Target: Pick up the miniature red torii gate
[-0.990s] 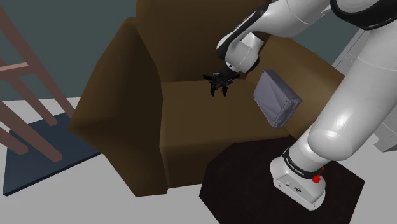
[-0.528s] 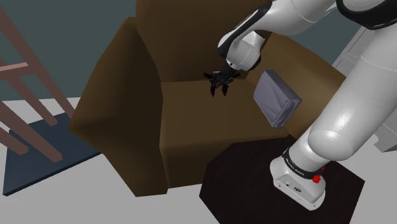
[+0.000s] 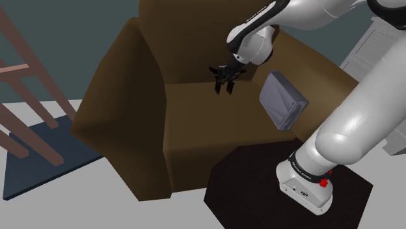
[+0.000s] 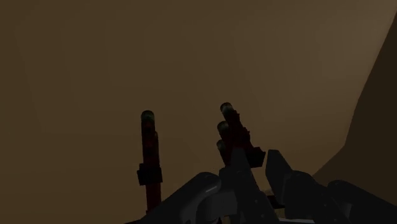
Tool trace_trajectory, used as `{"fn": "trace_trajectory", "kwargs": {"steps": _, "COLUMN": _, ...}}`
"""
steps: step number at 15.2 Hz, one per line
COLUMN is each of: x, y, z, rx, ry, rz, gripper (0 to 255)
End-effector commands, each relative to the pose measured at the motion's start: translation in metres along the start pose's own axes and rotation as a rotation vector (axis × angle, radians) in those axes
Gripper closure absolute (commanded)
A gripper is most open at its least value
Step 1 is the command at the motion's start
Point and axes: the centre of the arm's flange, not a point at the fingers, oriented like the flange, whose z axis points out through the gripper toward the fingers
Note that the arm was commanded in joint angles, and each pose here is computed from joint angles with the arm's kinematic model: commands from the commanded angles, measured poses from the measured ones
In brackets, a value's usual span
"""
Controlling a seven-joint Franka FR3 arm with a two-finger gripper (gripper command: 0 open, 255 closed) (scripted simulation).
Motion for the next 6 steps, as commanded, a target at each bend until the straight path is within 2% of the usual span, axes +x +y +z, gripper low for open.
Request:
{"fn": "trace_trajectory", "kwargs": {"steps": 1, "x": 0.002, "y": -0.003, "z": -0.010, "rx": -0.001, "ry": 0.000, "rz": 0.000, "gripper": 255}}
{"fn": "trace_trajectory", "kwargs": {"steps": 6, "x": 0.005, "y": -0.009, "z": -0.026, "rx": -0.001, "ry": 0.000, "rz": 0.000, "gripper": 255}}
